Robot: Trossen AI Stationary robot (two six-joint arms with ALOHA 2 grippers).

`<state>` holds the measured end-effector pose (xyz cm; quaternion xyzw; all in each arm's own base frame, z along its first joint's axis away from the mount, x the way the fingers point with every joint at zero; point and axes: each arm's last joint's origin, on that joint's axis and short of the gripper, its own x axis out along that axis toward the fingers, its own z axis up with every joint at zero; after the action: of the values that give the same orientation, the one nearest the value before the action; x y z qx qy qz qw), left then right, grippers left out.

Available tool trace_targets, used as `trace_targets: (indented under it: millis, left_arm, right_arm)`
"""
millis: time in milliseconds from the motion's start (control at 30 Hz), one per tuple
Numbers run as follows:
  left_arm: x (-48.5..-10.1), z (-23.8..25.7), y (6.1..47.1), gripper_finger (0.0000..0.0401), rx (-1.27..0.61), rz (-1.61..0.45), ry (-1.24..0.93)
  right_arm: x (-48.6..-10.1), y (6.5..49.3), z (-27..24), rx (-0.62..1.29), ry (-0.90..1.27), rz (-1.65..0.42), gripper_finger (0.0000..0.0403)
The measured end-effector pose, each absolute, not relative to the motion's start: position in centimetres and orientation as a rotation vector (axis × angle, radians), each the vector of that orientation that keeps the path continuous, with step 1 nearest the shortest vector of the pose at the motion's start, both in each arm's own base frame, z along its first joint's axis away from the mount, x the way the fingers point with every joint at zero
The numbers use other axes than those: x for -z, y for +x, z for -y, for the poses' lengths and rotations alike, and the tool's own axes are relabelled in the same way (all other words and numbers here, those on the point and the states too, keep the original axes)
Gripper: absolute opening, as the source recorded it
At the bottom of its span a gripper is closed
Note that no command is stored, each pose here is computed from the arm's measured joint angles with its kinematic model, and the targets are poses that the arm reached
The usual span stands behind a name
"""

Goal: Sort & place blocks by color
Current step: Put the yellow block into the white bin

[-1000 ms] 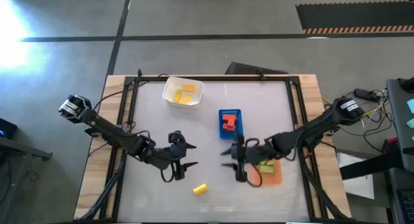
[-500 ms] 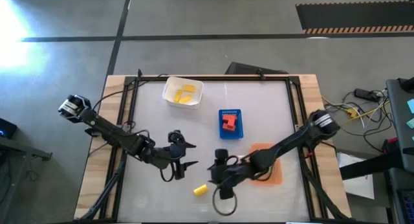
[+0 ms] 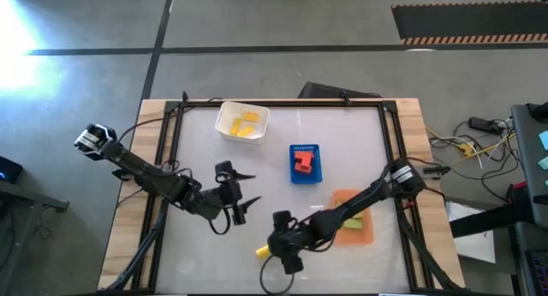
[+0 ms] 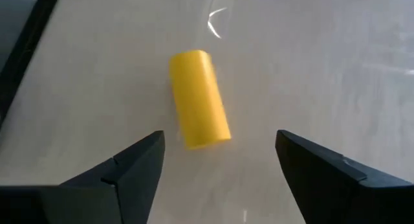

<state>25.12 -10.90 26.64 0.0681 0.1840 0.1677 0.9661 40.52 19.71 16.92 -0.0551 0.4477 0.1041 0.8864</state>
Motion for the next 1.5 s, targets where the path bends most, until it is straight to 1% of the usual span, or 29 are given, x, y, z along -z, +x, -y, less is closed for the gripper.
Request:
trace_targets:
  millis: [100, 233, 433, 500, 633, 833, 900, 967, 1167, 1367, 1500]
  left_arm:
    - [-27.0, 10.7, 24.7, 0.0281, -0.354, -0.368, 0.176]
    - [-27.5, 10.7, 24.4, 0.0281, -0.347, -0.352, 0.171]
    - [-27.2, 10.7, 24.1, 0.0281, -0.342, -0.387, 0.196]
    - [-27.2, 10.7, 24.1, 0.0281, -0.341, -0.39, 0.199]
    - [-27.2, 10.7, 24.1, 0.0281, -0.34, -0.39, 0.199]
    - [-27.2, 10.7, 24.1, 0.0281, -0.34, -0.39, 0.198]
    - [-27.2, 10.7, 24.1, 0.0281, -0.34, -0.389, 0.197]
    - [-27.2, 10.7, 24.1, 0.0281, -0.34, -0.39, 0.197]
    - [-27.2, 10.7, 24.1, 0.0281, -0.339, -0.39, 0.197]
    - [-27.2, 10.8, 24.1, 0.0281, -0.337, -0.382, 0.191]
    - [-27.2, 11.1, 24.0, 0.0281, -0.324, -0.38, 0.191]
  right_arm:
    - [-16.7, 41.1, -19.3, -0.218, -0.08, -0.935, 0.0278]
    - [-17.0, 41.5, -19.1, -0.222, -0.059, -0.901, 0.0269]
    - [-17.0, 41.7, -19.2, -0.225, -0.039, -0.877, 0.0261]
    - [-16.5, 41.8, -19.3, -0.224, -0.032, -0.882, 0.0259]
    - [-14.5, 42.7, -19.4, -0.282, 0.016, -0.883, 0.0258]
    - [-12.5, 44.1, -17.5, -0.348, 0.148, -0.922, 0.0248]
    - [-12.3, 44.3, -17.2, -0.354, 0.162, -0.921, 0.0236]
    - [-12.2, 44.5, -16.9, -0.352, 0.163, -0.918, 0.0216]
    - [-12.1, 44.5, -16.8, -0.357, 0.152, -0.913, 0.012]
    - [-13.1, 44.3, -16.7, -0.389, 0.05, -0.889, 0.0119]
    - [-16.1, 43.3, -16.2, -0.307, -0.106, -0.876, 0.0119]
